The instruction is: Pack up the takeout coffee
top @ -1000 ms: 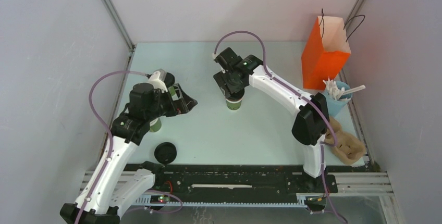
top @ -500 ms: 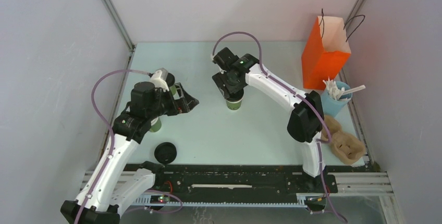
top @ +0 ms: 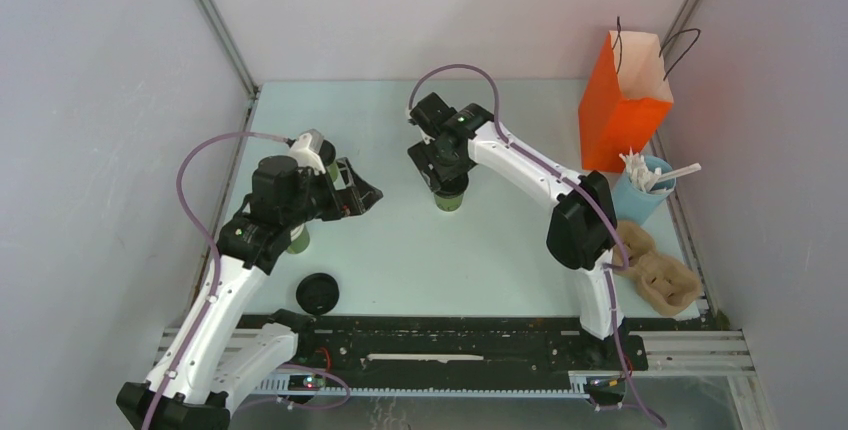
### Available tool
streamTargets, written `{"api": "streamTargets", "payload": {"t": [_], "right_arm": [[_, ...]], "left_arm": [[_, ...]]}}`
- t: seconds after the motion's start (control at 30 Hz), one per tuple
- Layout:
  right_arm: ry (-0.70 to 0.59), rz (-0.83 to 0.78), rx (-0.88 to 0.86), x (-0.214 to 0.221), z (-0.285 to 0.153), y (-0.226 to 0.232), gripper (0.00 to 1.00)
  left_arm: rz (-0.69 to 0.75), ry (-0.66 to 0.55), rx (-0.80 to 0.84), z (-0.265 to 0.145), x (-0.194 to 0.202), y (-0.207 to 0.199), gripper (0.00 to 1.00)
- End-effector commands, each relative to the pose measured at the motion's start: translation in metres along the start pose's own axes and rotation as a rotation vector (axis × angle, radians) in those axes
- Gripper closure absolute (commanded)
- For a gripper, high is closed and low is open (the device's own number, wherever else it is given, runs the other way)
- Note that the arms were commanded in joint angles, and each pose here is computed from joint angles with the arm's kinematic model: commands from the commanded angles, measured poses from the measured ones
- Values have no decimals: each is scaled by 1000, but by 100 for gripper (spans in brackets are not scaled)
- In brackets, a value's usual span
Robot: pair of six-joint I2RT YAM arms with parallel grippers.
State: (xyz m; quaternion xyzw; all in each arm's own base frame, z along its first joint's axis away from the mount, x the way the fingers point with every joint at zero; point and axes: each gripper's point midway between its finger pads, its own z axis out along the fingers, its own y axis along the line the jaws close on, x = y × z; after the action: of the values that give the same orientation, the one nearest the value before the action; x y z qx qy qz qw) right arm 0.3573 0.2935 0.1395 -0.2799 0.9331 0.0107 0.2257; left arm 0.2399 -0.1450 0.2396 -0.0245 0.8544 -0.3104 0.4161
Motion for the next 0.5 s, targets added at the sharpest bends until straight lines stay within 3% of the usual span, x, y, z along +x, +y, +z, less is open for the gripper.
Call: {"api": "streamTargets", "payload": {"t": [0.0, 0.47], "right_arm": [[-46, 1, 1, -16, -7, -7, 14], [-66, 13, -34, -21, -13, -6, 9]], "left_arm": [[36, 1, 35, 3, 2, -4, 4], [39, 6, 50, 3, 2, -7, 4]]}}
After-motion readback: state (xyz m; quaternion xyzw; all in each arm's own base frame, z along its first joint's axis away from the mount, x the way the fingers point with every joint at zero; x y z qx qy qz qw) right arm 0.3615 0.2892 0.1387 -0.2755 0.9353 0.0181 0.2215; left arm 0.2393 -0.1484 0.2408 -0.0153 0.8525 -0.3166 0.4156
